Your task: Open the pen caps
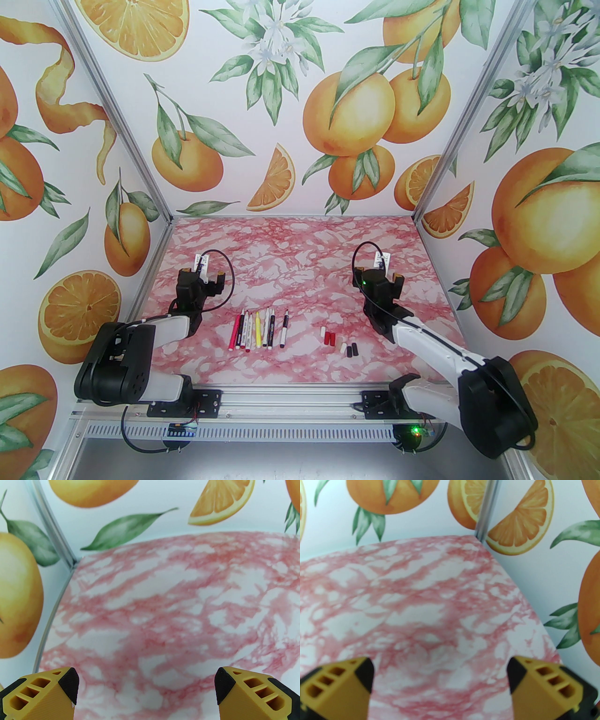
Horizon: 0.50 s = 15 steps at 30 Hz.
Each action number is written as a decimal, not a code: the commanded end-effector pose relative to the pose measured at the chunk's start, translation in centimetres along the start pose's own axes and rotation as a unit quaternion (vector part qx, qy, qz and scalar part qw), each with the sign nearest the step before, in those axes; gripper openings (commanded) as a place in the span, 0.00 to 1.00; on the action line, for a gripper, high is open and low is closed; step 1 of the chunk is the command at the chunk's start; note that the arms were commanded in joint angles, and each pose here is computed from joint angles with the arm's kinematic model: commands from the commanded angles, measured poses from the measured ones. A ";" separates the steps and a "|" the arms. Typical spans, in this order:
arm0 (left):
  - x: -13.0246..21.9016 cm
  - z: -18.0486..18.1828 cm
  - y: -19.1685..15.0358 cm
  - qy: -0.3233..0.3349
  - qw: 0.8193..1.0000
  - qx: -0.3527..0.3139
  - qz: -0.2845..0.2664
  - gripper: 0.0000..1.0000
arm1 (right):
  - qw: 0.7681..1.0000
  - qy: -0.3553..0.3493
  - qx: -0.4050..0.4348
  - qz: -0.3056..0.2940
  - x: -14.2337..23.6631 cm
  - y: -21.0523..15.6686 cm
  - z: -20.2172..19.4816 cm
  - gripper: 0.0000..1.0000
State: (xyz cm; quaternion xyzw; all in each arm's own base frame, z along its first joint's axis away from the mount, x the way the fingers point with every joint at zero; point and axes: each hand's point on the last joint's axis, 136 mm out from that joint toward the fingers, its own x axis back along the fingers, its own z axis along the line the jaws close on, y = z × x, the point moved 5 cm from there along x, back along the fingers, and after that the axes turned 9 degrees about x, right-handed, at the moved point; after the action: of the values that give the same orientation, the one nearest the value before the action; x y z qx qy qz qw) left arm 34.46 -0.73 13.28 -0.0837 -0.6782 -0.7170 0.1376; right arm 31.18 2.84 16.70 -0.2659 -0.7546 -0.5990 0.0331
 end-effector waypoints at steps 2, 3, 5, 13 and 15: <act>0.3 -1.4 1.3 -0.061 0.996 0.001 -0.067 1.00 | 1.000 -0.016 -0.006 -0.022 -1.3 -0.6 -0.6 1.00; 0.0 -1.5 1.0 -0.064 0.996 0.001 -0.068 1.00 | 1.000 -0.016 -0.007 -0.025 -1.6 -0.7 -0.6 1.00; -1.0 -1.4 0.0 -0.053 0.997 0.006 -0.060 1.00 | 0.999 -0.018 -0.006 -0.030 -2.1 -1.2 -0.6 1.00; -3.0 -0.6 -0.7 -0.058 0.998 0.031 -0.022 1.00 | 0.995 0.014 -0.020 -0.093 -2.8 -0.4 -0.5 1.00; -3.0 -0.5 -0.7 -0.058 0.997 0.033 -0.024 1.00 | 0.993 0.023 -0.035 -0.110 -3.0 -0.4 -0.8 1.00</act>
State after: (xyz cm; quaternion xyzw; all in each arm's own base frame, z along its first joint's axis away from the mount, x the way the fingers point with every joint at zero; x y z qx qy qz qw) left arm 36.27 -0.91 10.39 -0.1091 -0.6954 -0.7021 0.1074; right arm 32.69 0.91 14.10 -0.2255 -0.7606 -0.6088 0.0008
